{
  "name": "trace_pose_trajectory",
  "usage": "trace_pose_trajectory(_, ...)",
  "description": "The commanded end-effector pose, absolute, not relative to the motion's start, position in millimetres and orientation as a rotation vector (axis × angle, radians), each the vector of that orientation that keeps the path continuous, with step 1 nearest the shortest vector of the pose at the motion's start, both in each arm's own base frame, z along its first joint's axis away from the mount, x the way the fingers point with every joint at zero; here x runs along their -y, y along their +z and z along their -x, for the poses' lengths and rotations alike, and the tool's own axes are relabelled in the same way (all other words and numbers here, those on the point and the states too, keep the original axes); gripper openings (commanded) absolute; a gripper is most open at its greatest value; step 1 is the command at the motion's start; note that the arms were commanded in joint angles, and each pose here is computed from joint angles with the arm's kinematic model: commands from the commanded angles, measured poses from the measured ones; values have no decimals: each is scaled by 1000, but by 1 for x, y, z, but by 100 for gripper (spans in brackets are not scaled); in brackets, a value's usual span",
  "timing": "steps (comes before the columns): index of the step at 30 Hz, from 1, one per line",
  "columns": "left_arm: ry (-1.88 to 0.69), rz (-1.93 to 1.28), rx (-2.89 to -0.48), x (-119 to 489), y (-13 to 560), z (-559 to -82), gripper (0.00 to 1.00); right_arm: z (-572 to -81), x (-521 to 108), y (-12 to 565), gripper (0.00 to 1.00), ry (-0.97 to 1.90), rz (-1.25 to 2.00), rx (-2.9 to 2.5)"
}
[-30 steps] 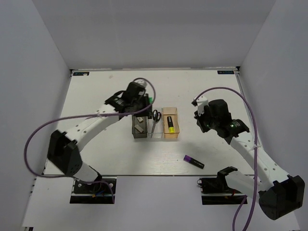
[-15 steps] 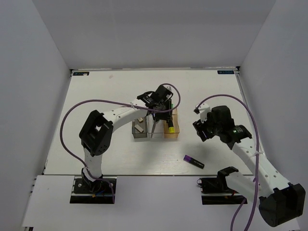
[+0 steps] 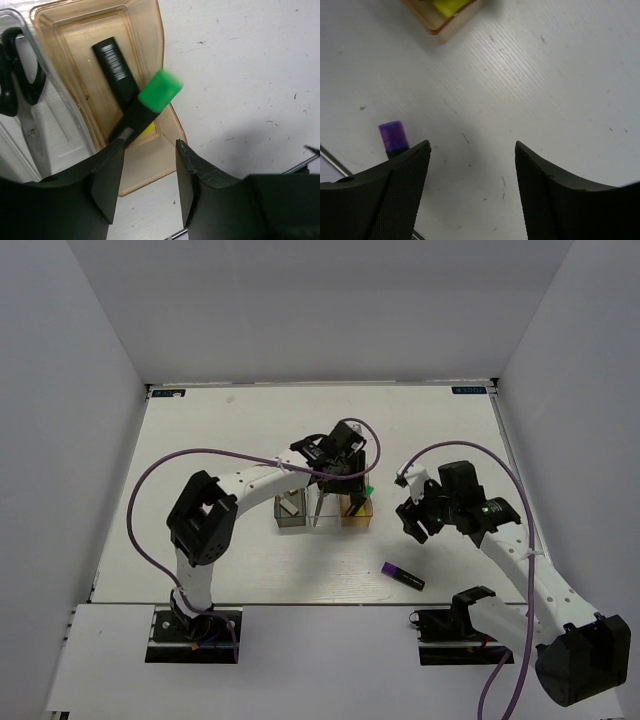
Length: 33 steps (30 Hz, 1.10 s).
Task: Sort the stationery into containers
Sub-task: Place the stationery in the storage box, then pick up the stationery from the center of the board.
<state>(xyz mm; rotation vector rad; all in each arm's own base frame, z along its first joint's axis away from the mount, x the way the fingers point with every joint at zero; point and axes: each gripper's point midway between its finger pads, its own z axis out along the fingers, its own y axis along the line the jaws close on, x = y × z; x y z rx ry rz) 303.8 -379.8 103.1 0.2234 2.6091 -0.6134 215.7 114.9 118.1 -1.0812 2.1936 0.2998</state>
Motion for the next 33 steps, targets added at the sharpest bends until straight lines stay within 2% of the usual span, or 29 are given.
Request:
trace_pose_trajectory(1,-636,-213,-2521,372,147,-303,56,-188,-135,114,71,503,1263,-2125)
trace_pose_trajectory(3,-637,-214,-2525,369,148,-299,55,-181,-136,110,70,530,1327,-2115)
trace_pose_trajectory(4,-657,-212,-2500,366,161,-297,50,-172,-140,110,66,585,1365,-2099)
trace_pose_trajectory(5,-649,-214,-2509,361,156,-292,35,-165,-140,106,64,617,1384,-2120)
trace_pose_trajectory(7,-652,-230,-2464,347,176,-281,20,-151,-142,97,61,687,1450,-2150)
trace_pose_trajectory(8,-634,-226,-2442,334,184,-274,16,-144,-141,92,61,706,1479,-2179)
trace_pose_trajectory(10,-563,-224,-2404,307,192,-263,16,-136,-136,82,61,692,1530,-2216)
trace_pose_trajectory(11,-546,-229,-2395,297,192,-258,20,-133,-133,76,63,683,1546,-2234)
trace_pose_trajectory(12,-514,-226,-2408,277,181,-245,41,-128,-135,73,63,687,1577,-2226)
trace_pose_trajectory(13,-509,-195,-2362,260,194,-241,51,-128,-136,70,63,684,1575,-2234)
trace_pose_trajectory(14,-510,-169,-2323,245,205,-235,57,-122,-134,62,63,678,1594,-2255)
trace_pose_trajectory(15,-461,-148,-2355,227,189,-231,65,-117,-136,59,63,679,1634,-2249)
trace_pose_trajectory(16,-440,-120,-2340,209,187,-223,69,-117,-133,53,63,645,1637,-2280)
trace_pose_trajectory(22,-390,33,-2338,142,165,-191,75,-118,-131,31,65,471,1717,-2280)
trace_pose_trajectory(31,-350,82,-2338,119,152,-178,75,-127,-131,9,68,286,1799,-2263)
trace_pose_trajectory(33,-344,85,-2335,117,152,-177,75,-127,-126,1,64,230,1831,-2270)
